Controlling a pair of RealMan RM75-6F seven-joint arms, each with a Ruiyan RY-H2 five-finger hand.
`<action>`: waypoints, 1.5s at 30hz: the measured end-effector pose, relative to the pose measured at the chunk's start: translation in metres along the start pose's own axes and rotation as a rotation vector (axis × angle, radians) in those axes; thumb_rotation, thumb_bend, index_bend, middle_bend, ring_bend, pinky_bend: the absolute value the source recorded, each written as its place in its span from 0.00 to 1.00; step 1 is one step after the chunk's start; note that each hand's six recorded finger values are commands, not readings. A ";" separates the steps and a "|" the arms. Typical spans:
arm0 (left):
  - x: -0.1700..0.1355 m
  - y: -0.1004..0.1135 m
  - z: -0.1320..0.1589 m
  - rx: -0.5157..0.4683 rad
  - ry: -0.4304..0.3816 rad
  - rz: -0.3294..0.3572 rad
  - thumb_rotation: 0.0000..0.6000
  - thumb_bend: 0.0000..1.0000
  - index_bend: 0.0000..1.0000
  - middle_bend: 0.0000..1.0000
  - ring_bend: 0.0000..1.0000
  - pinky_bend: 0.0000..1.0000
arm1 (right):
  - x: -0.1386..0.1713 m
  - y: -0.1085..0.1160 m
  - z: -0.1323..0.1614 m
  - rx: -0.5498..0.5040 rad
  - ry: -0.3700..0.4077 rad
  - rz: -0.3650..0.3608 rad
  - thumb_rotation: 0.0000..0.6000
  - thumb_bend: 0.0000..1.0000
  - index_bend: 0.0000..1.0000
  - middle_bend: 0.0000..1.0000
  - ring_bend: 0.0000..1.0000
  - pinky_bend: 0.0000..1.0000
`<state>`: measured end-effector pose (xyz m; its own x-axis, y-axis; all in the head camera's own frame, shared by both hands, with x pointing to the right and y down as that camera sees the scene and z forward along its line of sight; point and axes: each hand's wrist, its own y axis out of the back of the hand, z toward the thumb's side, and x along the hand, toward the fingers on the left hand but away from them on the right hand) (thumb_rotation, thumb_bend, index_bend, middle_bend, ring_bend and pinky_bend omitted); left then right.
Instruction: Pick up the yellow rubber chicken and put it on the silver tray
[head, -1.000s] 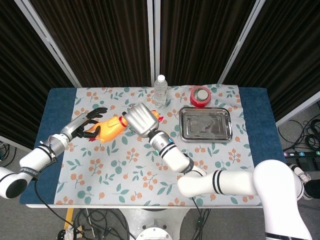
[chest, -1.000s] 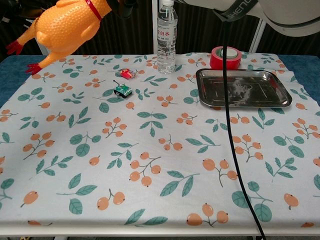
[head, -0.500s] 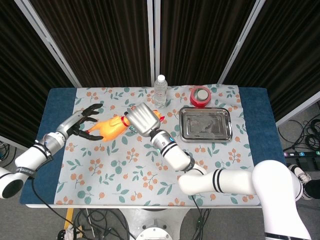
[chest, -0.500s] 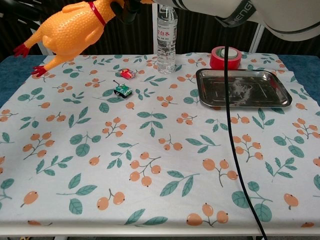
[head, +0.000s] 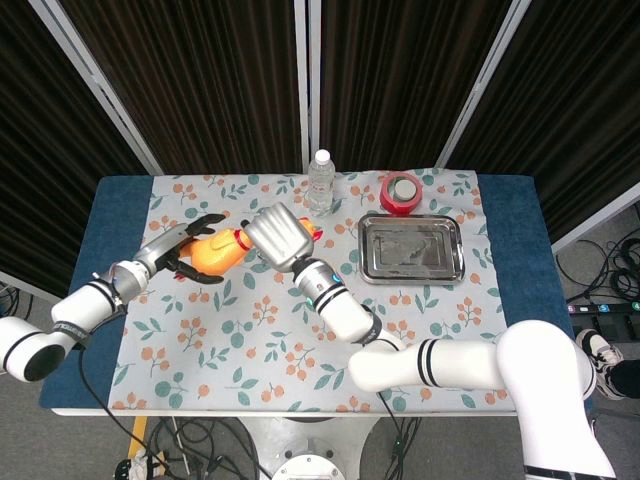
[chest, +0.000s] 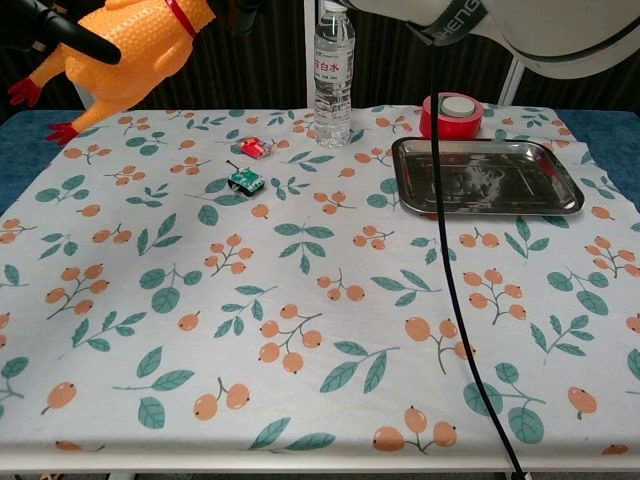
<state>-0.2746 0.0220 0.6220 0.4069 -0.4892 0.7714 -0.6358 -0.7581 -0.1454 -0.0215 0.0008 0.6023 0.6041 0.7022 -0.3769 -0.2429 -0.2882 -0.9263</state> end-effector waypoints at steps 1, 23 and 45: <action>0.001 0.000 -0.001 -0.005 0.010 -0.002 0.97 0.00 0.16 0.22 0.20 0.28 | 0.000 0.000 0.001 -0.001 0.000 -0.001 1.00 0.73 0.76 0.70 0.62 0.79; 0.010 0.013 -0.020 -0.041 0.084 0.149 0.92 0.00 0.53 0.63 0.59 0.67 | 0.006 0.003 0.011 -0.012 0.029 -0.002 1.00 0.73 0.75 0.70 0.62 0.79; 0.010 0.013 -0.021 -0.046 0.092 0.181 0.96 0.00 0.81 0.88 0.79 0.75 | 0.010 0.003 0.011 -0.014 0.036 0.003 1.00 0.73 0.75 0.70 0.63 0.79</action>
<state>-0.2924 0.0166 0.6414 0.2228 -0.5727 0.7889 -0.7233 -0.6397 -0.2601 -0.0241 0.0141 0.5961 0.6303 0.6775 -0.3792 -0.2342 -0.2997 -0.9248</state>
